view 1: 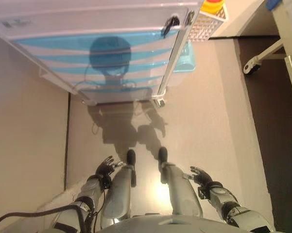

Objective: Open the drawer and pick up the medicine

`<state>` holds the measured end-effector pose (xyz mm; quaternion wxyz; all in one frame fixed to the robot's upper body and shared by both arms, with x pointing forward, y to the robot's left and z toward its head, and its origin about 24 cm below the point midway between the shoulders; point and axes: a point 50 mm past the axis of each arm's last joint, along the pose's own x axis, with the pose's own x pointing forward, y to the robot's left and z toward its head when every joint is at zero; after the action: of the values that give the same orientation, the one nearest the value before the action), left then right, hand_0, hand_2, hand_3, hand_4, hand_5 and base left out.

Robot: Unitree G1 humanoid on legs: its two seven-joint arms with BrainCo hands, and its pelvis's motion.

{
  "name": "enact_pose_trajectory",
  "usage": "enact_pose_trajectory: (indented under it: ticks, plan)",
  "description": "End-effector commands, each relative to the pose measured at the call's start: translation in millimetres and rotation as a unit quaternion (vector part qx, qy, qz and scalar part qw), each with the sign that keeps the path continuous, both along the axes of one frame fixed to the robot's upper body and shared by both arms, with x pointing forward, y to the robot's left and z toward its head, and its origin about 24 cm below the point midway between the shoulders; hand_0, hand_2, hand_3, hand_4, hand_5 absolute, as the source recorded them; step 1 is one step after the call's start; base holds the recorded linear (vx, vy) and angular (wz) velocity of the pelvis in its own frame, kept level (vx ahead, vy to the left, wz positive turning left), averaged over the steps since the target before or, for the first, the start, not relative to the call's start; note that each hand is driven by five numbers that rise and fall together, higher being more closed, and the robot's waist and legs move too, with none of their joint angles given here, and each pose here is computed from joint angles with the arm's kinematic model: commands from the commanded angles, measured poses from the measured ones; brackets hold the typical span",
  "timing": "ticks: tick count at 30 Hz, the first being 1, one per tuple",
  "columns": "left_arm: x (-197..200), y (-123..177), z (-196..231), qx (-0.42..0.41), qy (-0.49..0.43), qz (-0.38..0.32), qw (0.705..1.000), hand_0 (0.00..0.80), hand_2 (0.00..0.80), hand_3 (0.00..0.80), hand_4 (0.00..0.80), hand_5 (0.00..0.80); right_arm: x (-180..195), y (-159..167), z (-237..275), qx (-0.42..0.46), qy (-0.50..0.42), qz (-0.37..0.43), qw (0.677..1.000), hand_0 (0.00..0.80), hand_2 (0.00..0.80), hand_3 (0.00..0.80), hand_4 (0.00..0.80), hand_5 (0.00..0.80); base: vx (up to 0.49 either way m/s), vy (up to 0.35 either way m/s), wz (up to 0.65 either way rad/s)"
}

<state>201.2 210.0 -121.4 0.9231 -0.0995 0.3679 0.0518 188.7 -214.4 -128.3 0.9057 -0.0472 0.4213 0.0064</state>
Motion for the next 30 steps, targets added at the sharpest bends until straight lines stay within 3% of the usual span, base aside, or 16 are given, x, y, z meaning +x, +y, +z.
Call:
enact_pose_trajectory:
  ticks: [1,10,19,25,30]
  plan:
    - [0.3,3.1,3.3,0.006,-0.027,0.02,0.999,0.0,0.0,0.0,0.0,0.0,-12.6,5.1,-5.4,0.006,0.007,-0.003,1.0,0.0,0.0,0.0,0.0,0.0,0.0,0.0,0.0]
    - [18.8,24.7,19.7,0.029,-0.059,0.046,0.997,0.0,0.0,0.0,0.0,0.0,-6.8,1.4,-0.7,0.015,-0.008,-0.003,1.0,0.0,0.0,0.0,0.0,0.0,-0.005,0.01,-0.07]
    - [51.5,42.8,54.4,0.007,-0.169,0.12,0.978,0.0,0.0,0.0,0.0,0.0,-4.1,-1.0,2.3,0.022,-0.012,0.011,1.0,0.0,0.0,0.0,0.0,0.0,0.003,0.019,-0.15]
    - [87.9,65.9,110.4,-0.044,-0.308,0.163,0.936,0.0,0.0,0.0,0.0,0.0,-9.4,-10.9,2.6,0.012,-0.007,0.011,1.0,0.0,0.0,0.0,0.0,0.0,0.015,0.044,-0.12]
    - [112.7,80.7,168.7,-0.124,-0.44,0.169,0.873,0.0,0.0,0.0,0.0,0.0,-20.6,-16.1,-0.9,0.005,0.001,0.012,1.0,0.0,0.0,0.0,0.0,0.0,0.024,0.024,-0.17]
